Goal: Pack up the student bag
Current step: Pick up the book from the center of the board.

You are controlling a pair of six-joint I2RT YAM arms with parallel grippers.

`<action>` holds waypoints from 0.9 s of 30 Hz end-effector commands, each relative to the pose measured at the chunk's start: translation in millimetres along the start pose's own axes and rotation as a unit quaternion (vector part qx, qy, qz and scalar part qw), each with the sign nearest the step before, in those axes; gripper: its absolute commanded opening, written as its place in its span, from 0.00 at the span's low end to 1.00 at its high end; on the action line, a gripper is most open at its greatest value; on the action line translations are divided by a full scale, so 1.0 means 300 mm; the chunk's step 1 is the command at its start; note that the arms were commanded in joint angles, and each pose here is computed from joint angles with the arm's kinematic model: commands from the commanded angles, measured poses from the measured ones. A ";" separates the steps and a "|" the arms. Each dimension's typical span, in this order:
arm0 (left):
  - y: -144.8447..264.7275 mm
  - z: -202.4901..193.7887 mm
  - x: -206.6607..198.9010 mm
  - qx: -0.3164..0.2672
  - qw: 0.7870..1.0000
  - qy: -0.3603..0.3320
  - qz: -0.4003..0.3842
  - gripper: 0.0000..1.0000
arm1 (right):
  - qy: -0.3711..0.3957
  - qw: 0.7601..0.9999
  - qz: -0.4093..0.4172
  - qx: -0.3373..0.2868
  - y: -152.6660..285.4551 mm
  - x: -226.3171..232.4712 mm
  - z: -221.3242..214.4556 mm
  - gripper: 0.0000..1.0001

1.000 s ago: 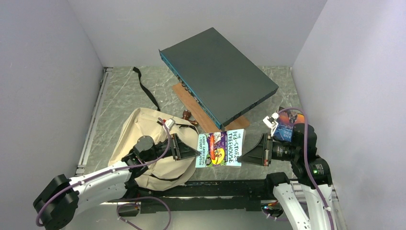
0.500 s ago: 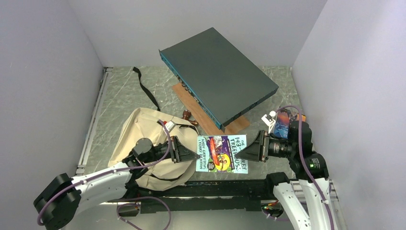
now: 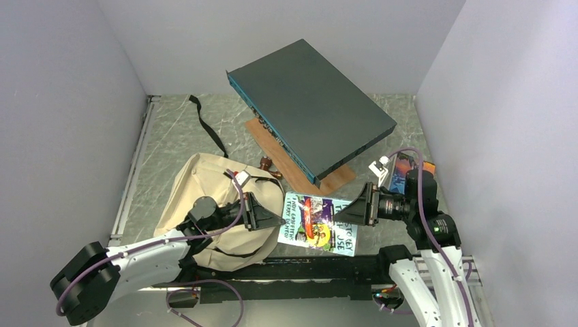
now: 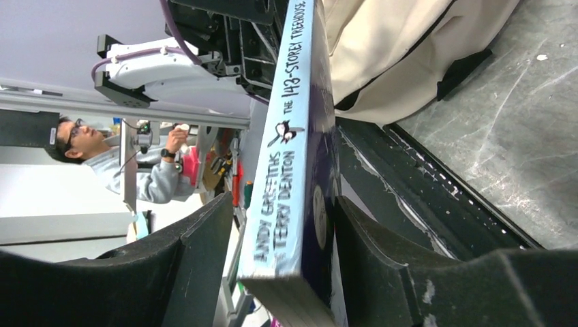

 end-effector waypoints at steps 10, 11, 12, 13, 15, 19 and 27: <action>-0.028 0.049 -0.085 -0.048 0.998 -0.022 -0.033 0.00 | -0.017 1.000 0.015 0.018 -0.020 -0.051 -0.046 0.00; -0.027 0.048 -0.066 -0.046 0.999 -0.027 -0.011 0.01 | -0.022 0.999 0.012 0.020 -0.024 -0.062 -0.049 0.00; -0.022 0.043 -0.038 -0.043 0.999 -0.028 0.017 0.07 | -0.029 0.999 0.007 0.023 -0.030 -0.076 -0.052 0.00; -0.013 0.040 -0.013 -0.044 0.997 -0.033 0.046 0.16 | -0.034 0.999 -0.003 0.025 -0.035 -0.094 -0.054 0.00; 0.016 0.039 0.034 -0.053 0.991 -0.053 0.111 0.43 | -0.039 0.999 -0.022 0.028 -0.044 -0.124 -0.056 0.00; 0.111 0.062 0.050 -0.081 0.956 -0.146 0.241 0.63 | -0.059 0.997 -0.025 0.036 -0.071 -0.179 -0.064 0.00; 0.155 0.014 0.023 -0.008 0.865 -0.311 0.393 0.85 | -0.079 0.997 0.003 0.009 -0.113 -0.221 -0.037 0.00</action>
Point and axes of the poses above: each gripper's point midway between its finger pads, its own y axis back along the fingers, its own x axis along the line the jaws close on, z = x × y, the point moved 7 cm from there along y, back along the fingers, and after that the axes turned 8 degrees about y, right-handed, at the moved point
